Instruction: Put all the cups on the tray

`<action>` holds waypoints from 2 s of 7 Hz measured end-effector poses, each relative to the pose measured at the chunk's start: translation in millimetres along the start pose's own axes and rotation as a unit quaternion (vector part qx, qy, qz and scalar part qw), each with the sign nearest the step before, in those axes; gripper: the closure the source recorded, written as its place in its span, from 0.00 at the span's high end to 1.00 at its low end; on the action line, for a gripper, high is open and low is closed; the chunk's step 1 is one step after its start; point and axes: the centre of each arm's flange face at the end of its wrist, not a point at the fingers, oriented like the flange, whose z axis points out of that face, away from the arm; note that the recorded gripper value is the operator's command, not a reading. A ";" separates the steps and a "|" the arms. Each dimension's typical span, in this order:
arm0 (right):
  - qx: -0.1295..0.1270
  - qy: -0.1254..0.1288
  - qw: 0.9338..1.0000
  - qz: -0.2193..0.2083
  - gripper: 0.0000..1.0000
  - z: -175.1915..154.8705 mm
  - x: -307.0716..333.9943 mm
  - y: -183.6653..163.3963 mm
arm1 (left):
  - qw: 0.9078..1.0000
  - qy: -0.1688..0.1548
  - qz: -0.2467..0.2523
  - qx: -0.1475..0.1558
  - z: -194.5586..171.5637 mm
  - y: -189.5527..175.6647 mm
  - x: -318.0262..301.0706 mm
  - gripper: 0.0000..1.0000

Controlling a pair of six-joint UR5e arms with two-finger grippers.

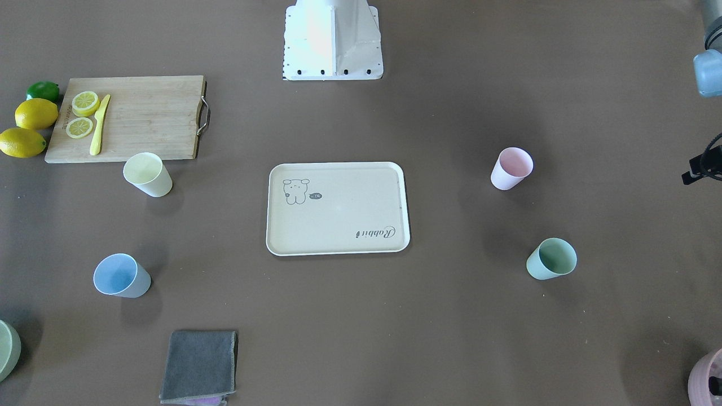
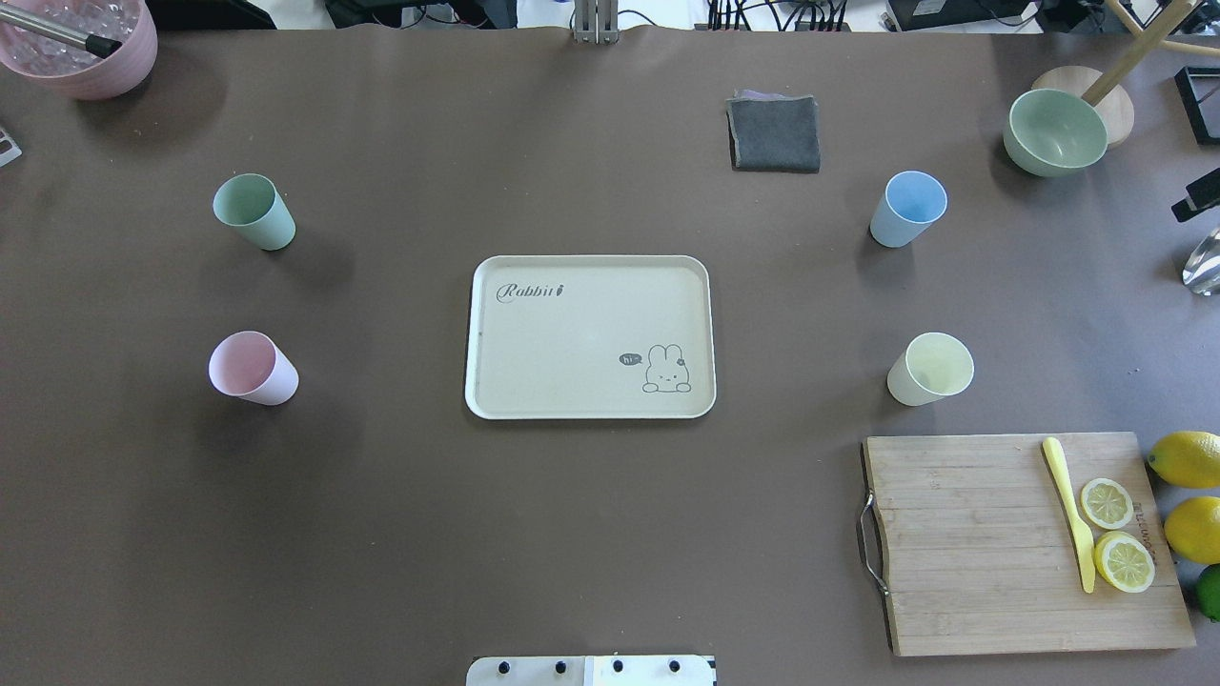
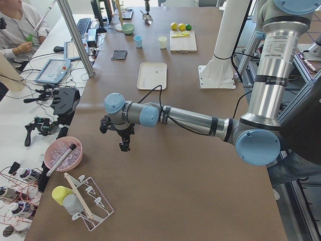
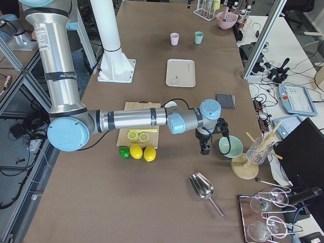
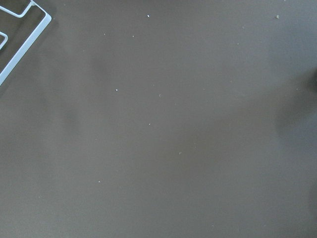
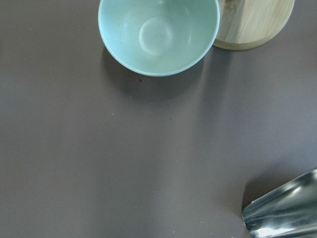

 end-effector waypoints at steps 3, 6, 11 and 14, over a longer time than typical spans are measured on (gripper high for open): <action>0.010 0.006 1.000 -0.009 1.00 3.9 5.0 -0.6 | 1.000 0.001 0.006 0.006 -8.1 5.7 8.4 0.98; 0.006 -0.018 1.000 -0.007 1.00 5.1 1.6 1.4 | 1.000 -0.001 0.002 0.005 -5.8 10.3 4.2 0.98; 0.007 -0.056 0.998 -0.008 1.00 -1.8 -10.7 -6.4 | 0.998 -0.006 -0.058 0.014 -17.1 47.8 -59.5 0.98; 0.002 -0.076 0.997 0.017 1.00 -26.8 -17.0 -28.8 | 0.996 -0.007 -0.089 0.008 -11.8 65.8 -82.4 0.98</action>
